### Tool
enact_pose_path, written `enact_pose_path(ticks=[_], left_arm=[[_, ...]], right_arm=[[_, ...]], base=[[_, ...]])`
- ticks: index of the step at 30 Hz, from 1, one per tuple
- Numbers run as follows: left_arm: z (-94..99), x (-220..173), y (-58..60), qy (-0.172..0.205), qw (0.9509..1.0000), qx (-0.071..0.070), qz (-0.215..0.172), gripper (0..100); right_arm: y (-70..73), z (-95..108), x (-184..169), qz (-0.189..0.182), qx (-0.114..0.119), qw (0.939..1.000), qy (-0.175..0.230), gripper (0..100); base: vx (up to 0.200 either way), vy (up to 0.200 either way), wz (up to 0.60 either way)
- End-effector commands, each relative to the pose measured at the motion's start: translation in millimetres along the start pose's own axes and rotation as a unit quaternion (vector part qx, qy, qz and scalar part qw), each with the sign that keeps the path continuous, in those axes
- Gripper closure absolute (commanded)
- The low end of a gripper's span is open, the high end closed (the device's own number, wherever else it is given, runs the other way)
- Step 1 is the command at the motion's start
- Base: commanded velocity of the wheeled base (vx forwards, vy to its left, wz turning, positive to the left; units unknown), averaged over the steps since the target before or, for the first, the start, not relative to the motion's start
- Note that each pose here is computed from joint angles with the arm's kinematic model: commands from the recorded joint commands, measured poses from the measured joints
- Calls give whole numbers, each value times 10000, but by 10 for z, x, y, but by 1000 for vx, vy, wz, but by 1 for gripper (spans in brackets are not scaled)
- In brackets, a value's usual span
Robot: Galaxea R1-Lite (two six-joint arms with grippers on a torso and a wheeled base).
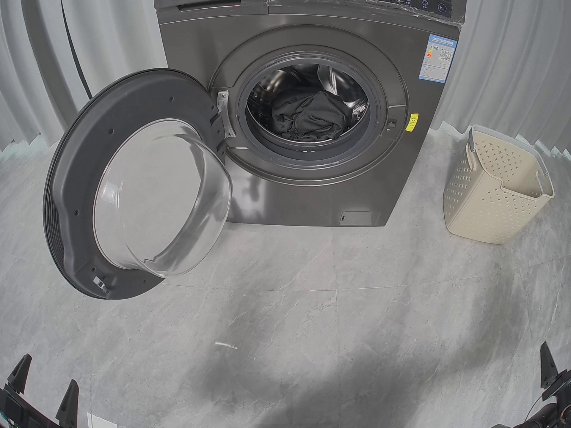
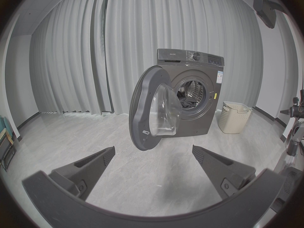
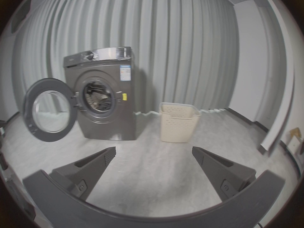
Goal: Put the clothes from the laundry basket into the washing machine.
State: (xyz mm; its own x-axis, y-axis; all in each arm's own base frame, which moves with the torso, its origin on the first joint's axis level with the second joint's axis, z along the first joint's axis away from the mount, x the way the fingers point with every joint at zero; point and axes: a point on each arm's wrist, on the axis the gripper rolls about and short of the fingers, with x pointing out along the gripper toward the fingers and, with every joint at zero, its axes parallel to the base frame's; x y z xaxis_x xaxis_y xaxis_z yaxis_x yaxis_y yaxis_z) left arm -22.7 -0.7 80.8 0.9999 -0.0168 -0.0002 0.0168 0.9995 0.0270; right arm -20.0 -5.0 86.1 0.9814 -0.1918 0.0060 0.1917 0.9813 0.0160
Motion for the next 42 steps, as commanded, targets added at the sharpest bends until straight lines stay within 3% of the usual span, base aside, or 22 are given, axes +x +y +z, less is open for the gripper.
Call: enact_pose_path(ticks=[1,9,10,13,17,29,39,42], left_arm=[[-59,1,-1,44,10000,-52,-24,0],[-59,1,0,45,10000,-44,-9,0],[-59,1,0,45,10000,-44,-9,0],[-60,0,0,37,10000,-36,-9,0],[-60,0,0,37,10000,-44,-9,0],[-59,1,0,45,10000,-52,-1,0],[-58,0,1,30,10000,-59,7,0],[-56,0,3,24,10000,26,83,0]], right_arm=[[40,-57,-39,917,-122,9955,-198,0],[21,-57,-37,470,69,9987,-188,0],[23,-77,-36,530,108,9985,-86,0],[45,-108,-42,1055,-111,9943,81,0],[42,-107,-41,963,-95,9953,74,0],[41,-108,-40,963,-95,9953,67,0],[41,-108,-40,948,-80,9954,68,0],[41,-108,-40,948,-80,9954,68,0]], base=[[0,0,0],[0,0,0],[0,0,0],[0,0,0],[0,0,0],[0,200,0],[0,0,0],[0,0,0]])
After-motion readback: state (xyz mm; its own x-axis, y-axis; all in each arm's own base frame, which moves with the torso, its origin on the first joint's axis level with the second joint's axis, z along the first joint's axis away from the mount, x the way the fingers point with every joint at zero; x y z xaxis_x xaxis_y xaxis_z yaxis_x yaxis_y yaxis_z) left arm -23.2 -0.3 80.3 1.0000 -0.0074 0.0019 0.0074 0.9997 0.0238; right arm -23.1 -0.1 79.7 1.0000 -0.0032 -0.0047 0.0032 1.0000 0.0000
